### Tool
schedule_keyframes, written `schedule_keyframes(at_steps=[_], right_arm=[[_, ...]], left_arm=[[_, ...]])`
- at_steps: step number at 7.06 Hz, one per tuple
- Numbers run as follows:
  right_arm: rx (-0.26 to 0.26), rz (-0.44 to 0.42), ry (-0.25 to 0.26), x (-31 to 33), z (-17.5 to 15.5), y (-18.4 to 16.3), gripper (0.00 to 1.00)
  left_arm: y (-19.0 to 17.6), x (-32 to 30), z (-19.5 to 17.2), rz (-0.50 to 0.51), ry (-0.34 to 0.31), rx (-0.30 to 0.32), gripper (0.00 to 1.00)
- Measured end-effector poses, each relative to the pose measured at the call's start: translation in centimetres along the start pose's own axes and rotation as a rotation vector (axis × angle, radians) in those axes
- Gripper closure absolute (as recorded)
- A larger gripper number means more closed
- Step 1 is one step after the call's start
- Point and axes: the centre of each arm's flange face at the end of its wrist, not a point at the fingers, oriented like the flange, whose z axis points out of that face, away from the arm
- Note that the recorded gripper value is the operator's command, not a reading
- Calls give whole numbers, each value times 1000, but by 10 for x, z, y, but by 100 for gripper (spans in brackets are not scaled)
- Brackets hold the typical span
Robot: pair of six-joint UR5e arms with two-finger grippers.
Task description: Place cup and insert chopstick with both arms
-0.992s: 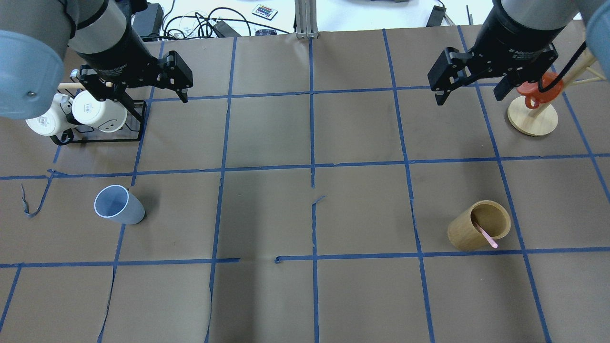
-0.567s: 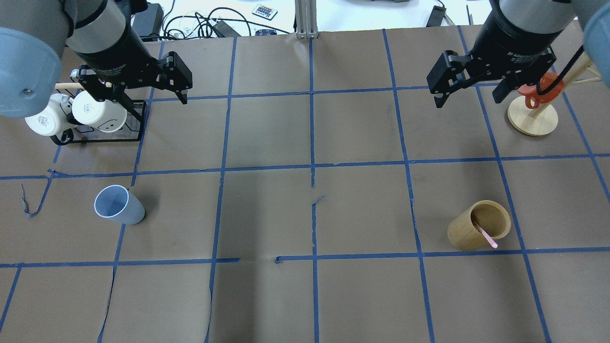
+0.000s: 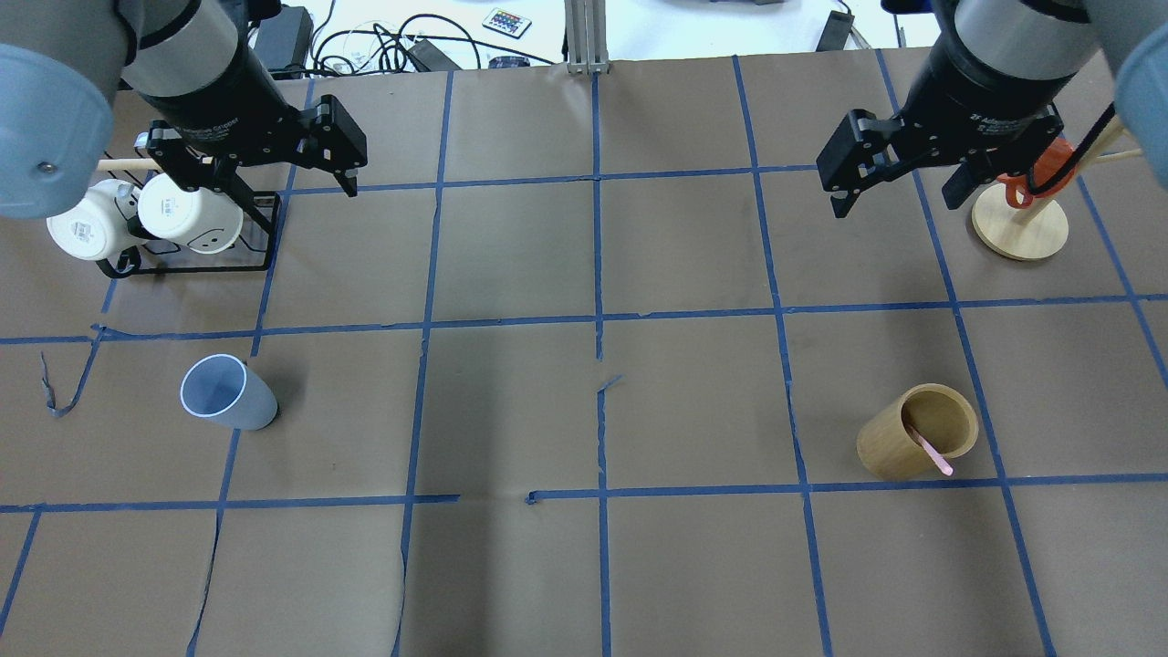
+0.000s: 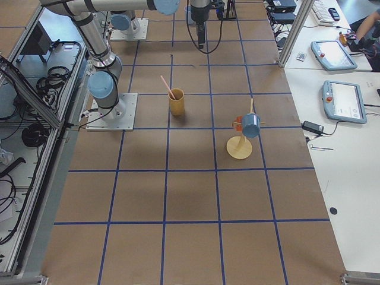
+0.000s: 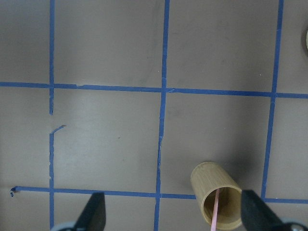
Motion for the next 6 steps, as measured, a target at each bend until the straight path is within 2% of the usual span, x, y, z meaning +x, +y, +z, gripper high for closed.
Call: schedule_keyframes(at_steps=[6], right_arm=[[-6,0,-1,0,6,6,0]], left_arm=[[-1,0,1,0,1,-1,0]])
